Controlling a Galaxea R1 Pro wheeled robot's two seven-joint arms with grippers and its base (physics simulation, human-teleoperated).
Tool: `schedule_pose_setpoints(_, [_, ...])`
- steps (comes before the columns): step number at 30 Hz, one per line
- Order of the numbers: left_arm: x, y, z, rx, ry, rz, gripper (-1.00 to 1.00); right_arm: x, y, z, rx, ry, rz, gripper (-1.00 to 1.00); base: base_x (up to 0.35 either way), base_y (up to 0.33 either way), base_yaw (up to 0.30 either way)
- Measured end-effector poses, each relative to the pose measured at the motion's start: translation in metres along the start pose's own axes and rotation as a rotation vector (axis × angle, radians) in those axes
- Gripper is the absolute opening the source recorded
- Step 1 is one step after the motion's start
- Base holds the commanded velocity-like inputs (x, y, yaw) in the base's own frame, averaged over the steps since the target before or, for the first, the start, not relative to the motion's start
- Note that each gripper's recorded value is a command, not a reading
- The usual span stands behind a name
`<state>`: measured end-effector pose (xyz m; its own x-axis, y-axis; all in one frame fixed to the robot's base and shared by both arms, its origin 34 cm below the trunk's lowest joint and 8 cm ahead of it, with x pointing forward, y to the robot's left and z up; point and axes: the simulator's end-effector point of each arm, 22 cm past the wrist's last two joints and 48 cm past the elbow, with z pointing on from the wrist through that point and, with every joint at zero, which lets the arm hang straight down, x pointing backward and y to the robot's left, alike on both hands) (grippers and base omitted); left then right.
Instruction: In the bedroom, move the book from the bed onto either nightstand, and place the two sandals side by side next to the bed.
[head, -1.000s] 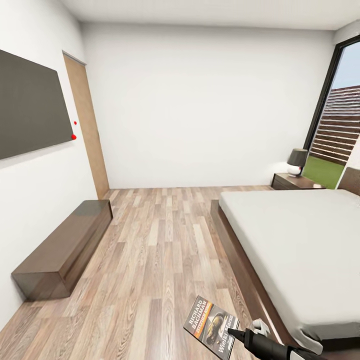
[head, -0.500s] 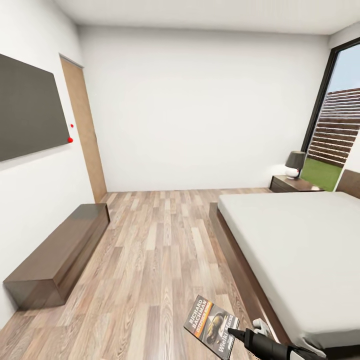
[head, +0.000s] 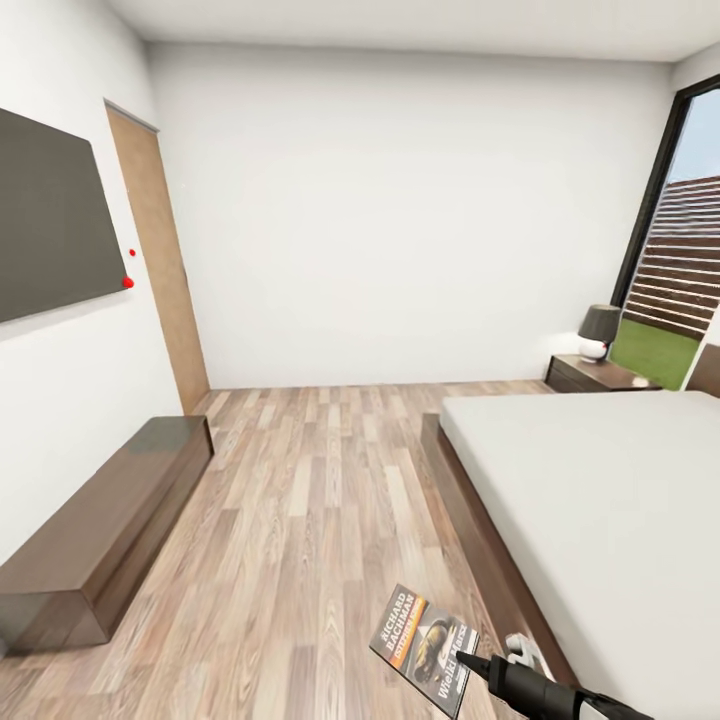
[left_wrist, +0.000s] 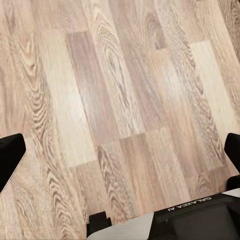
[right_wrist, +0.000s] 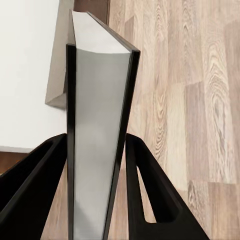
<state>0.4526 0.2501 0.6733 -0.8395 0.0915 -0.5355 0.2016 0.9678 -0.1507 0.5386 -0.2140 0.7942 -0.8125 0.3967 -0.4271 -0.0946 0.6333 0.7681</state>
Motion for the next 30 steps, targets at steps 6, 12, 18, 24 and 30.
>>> schedule_pose_setpoints(6, [0.0003,-0.0001,0.0,0.0,0.001,0.0,1.0,0.0006,0.0006,0.0008,-0.001,0.001,0.0,-1.0,0.322,0.0,0.169])
schedule_pose_setpoints(12, [0.0,0.0,0.0001,0.0,0.0,0.0,1.0,0.0008,0.0007,0.0008,-0.001,0.002,0.0,-1.0,0.283,0.0,0.053])
schedule_pose_setpoints(18, [0.0,0.0,0.0001,0.0,0.0,0.0,1.0,0.0008,0.0006,0.0008,-0.001,0.002,0.0,-1.0,0.261,0.0,0.004])
schedule_pose_setpoints(24, [-0.0001,0.0,0.0001,0.0,0.0,0.0,1.0,0.0007,0.0006,0.0008,-0.001,0.002,-0.001,-1.0,0.259,0.0,0.0])
schedule_pose_setpoints(30, [-0.0001,0.0,0.0001,0.0,0.0,0.0,1.0,0.001,0.0008,0.001,-0.001,0.002,0.0,-1.0,0.259,0.0,0.0])
